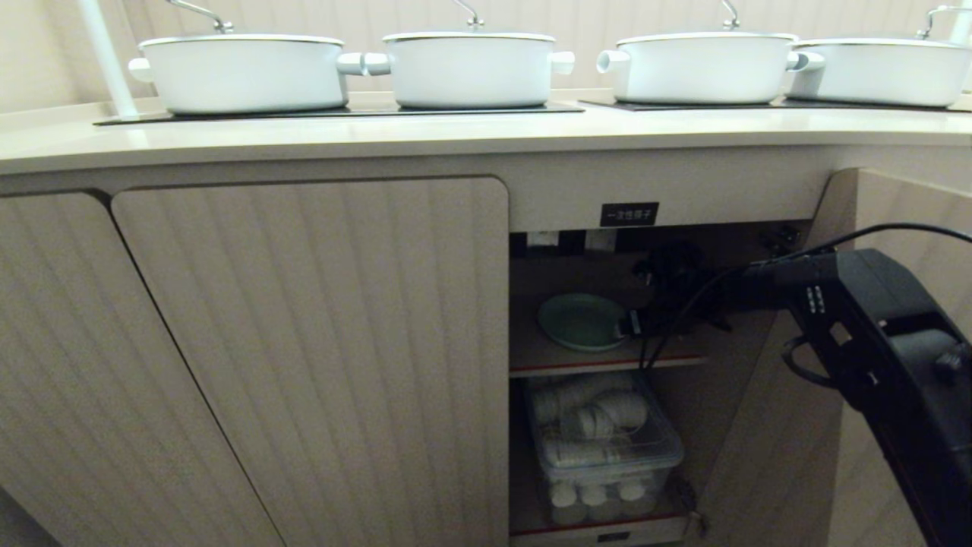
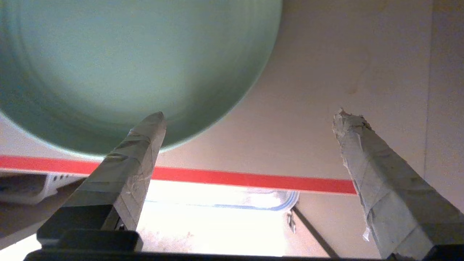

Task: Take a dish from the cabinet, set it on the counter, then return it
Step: Take the plate from the cabinet

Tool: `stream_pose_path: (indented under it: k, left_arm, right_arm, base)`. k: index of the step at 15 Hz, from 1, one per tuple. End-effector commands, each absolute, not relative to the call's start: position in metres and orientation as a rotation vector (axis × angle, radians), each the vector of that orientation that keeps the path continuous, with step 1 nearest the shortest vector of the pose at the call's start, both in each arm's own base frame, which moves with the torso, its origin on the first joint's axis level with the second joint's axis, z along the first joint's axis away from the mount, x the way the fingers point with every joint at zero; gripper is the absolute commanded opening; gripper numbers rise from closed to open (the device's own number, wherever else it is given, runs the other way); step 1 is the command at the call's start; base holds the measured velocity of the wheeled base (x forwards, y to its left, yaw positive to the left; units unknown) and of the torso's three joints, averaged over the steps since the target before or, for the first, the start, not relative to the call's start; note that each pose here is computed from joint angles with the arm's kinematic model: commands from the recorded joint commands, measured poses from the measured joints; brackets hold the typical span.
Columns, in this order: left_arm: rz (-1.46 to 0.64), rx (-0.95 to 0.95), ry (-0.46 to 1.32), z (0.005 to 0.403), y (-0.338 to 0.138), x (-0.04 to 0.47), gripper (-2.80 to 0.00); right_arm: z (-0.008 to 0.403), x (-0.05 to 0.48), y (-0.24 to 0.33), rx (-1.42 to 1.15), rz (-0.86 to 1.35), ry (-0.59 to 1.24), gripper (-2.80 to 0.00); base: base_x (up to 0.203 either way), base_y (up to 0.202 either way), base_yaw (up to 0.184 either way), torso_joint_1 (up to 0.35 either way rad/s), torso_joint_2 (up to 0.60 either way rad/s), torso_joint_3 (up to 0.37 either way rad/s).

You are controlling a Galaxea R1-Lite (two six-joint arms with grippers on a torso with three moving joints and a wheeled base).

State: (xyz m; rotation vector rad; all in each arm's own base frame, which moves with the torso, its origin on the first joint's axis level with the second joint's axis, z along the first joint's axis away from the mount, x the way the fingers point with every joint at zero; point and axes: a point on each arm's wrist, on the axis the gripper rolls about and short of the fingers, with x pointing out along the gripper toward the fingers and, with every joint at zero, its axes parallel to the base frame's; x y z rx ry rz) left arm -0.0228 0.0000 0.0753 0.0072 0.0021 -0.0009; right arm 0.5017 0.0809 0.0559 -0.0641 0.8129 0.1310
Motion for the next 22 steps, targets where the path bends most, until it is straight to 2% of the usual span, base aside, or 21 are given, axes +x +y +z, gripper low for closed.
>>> stream_pose_path:
  k: [1, 22]
  left_arm:
    - [0.000, 0.008, 0.002, 0.075, 0.000, -0.023, -2.80]
    - [0.000, 0.007, 0.002, 0.075, 0.000, -0.023, -2.80]
  right_arm:
    - [0.061, 0.501, 0.080, -0.062, 0.134, 0.808, 0.00]
    - [0.042, 0.505, 0.081, -0.045, 0.161, 0.828, 0.00]
  base:
    - [0.000, 0.000, 0.000, 0.000, 0.00, 0.000]
    - [0.000, 0.000, 0.000, 0.000, 0.00, 0.000]
